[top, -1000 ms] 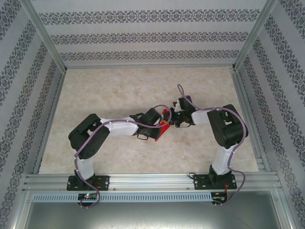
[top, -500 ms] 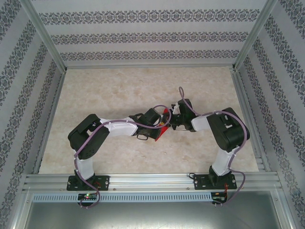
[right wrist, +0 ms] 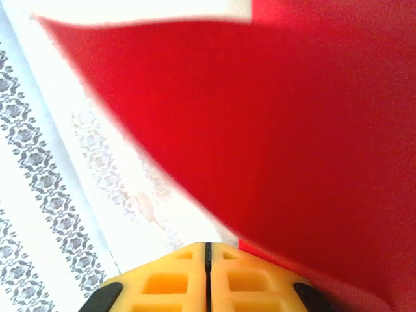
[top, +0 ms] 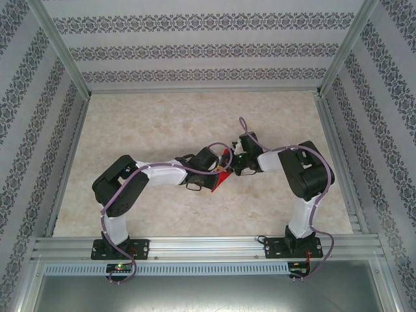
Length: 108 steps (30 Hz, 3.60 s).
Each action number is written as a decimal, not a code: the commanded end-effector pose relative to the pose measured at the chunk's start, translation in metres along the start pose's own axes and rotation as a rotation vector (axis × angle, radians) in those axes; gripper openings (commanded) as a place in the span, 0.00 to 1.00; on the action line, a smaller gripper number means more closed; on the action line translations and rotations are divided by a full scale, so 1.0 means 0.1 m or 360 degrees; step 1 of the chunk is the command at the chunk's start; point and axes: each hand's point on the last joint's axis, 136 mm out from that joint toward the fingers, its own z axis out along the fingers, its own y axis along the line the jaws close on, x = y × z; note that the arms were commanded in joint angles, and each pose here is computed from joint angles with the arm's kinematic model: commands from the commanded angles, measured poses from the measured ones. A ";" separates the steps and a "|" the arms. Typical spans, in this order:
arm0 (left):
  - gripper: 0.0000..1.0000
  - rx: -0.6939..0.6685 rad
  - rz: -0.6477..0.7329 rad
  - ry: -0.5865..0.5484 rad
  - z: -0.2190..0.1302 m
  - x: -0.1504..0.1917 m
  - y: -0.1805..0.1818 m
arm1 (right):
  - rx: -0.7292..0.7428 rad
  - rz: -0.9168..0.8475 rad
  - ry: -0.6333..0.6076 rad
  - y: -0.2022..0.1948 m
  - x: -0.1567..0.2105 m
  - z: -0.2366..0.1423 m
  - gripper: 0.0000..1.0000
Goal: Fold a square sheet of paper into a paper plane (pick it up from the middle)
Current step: Fold the wing for the fifth time at the center of the table.
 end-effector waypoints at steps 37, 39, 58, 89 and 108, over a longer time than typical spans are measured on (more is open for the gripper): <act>0.14 -0.0104 0.0035 0.0278 0.19 0.61 0.22 | -0.0003 -0.0127 -0.0169 0.33 -0.07 -0.58 0.08; 0.14 -0.0088 0.0035 0.0264 0.18 0.56 0.19 | -0.0041 -0.0116 -0.0113 0.34 0.08 -0.46 0.07; 0.15 -0.0088 0.0100 0.0201 -0.02 0.47 0.03 | 0.0287 -0.0041 -0.0033 -0.48 0.12 -0.02 0.06; 0.12 -0.0346 0.0245 0.0375 -0.20 1.14 0.06 | 0.0455 -0.0017 -0.0055 -1.01 0.16 -0.10 0.05; 0.12 0.0043 0.0057 -0.0246 -0.66 -0.26 -0.43 | 0.0361 -0.0083 0.0008 -0.86 0.21 -0.02 0.05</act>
